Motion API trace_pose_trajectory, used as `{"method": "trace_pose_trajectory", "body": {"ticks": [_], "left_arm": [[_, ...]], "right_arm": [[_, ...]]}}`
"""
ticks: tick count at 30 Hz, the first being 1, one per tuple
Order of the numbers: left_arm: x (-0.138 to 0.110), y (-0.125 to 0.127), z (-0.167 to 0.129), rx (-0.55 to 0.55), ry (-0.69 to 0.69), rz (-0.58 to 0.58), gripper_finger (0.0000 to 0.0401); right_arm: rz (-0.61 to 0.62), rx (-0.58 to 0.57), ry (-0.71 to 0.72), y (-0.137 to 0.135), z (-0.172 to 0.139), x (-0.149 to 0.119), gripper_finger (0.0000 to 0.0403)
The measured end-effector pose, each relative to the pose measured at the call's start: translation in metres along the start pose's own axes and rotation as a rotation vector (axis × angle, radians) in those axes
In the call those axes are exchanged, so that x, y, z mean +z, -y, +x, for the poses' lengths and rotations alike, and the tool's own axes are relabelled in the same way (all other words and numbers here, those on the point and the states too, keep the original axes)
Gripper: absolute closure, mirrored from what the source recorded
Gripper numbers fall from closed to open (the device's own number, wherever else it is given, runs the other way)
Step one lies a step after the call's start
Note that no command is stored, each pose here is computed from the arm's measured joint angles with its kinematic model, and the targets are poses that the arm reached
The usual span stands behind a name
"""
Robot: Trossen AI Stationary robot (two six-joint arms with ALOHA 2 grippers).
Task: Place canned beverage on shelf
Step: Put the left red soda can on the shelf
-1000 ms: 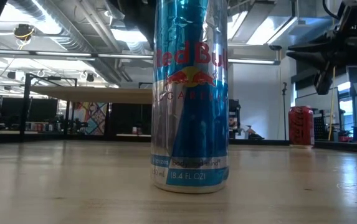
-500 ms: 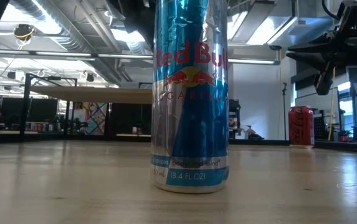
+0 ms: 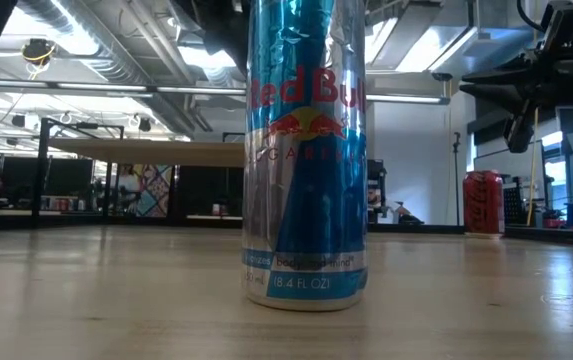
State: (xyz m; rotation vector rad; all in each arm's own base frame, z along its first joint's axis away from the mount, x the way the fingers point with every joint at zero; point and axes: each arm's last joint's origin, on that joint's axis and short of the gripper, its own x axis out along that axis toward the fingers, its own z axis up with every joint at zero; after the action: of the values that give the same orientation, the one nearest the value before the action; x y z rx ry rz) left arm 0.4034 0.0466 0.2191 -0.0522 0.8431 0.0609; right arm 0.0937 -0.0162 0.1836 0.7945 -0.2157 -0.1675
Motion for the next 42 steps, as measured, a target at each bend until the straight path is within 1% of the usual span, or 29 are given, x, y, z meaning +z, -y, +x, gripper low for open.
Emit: {"method": "trace_pose_trajectory", "body": {"ticks": [5, 8, 10, 12, 13, 15, 18, 22, 25, 27, 31, 36, 39, 42], "left_arm": [[-0.001, 0.000, 0.000, 0.010, -0.015, -0.006, 0.0110], [-0.004, 0.001, -0.001, 0.008, -0.050, -0.009, 0.0095], [-0.007, 0.000, -0.001, -0.024, -0.074, -0.006, 0.0080], [-0.012, 0.001, 0.002, -0.071, -0.106, 0.031, 0.0066], [-0.014, 0.001, 0.004, -0.075, -0.113, 0.044, 0.0059], [-0.015, 0.002, 0.005, -0.047, -0.122, 0.052, 0.0050], [-0.012, 0.003, 0.004, 0.018, -0.098, 0.044, 0.0045], [-0.008, 0.004, 0.004, 0.050, -0.059, 0.046, 0.0045], [-0.005, 0.008, 0.005, 0.038, -0.022, 0.019, 0.0046], [-0.004, 0.009, 0.005, 0.051, -0.014, -0.019, 0.0049], [-0.007, 0.008, 0.004, 0.069, -0.046, -0.098, 0.0050], [-0.013, 0.007, 0.008, 0.074, -0.096, -0.114, 0.0052], [-0.013, 0.008, 0.011, 0.077, -0.088, -0.144, 0.0064], [-0.013, 0.008, 0.011, 0.082, -0.089, -0.178, 0.0090]], "right_arm": [[0.000, -0.001, 0.000, 0.000, 0.000, 0.000, 0.0363], [0.000, -0.001, 0.001, 0.000, 0.000, 0.000, 0.0363], [0.000, -0.006, 0.005, 0.000, 0.000, 0.000, 0.0363], [0.000, -0.012, 0.012, 0.000, 0.000, 0.000, 0.0363], [0.000, -0.012, 0.012, 0.000, 0.000, 0.000, 0.0363], [0.000, -0.012, 0.012, 0.000, 0.000, 0.000, 0.0363], [0.000, -0.012, 0.012, 0.000, 0.000, 0.000, 0.0363], [-0.001, -0.014, 0.010, 0.001, 0.000, 0.000, 0.0363], [-0.002, -0.033, 0.013, 0.002, 0.000, 0.000, 0.0363], [-0.003, -0.046, 0.016, 0.002, 0.000, -0.001, 0.0363], [-0.003, -0.048, 0.014, 0.003, 0.000, -0.001, 0.0363], [-0.003, -0.060, 0.026, 0.003, 0.000, 0.000, 0.0363], [-0.003, -0.061, 0.026, 0.003, 0.000, 0.000, 0.0363], [-0.004, -0.062, 0.025, 0.003, 0.000, -0.001, 0.0363]]}}
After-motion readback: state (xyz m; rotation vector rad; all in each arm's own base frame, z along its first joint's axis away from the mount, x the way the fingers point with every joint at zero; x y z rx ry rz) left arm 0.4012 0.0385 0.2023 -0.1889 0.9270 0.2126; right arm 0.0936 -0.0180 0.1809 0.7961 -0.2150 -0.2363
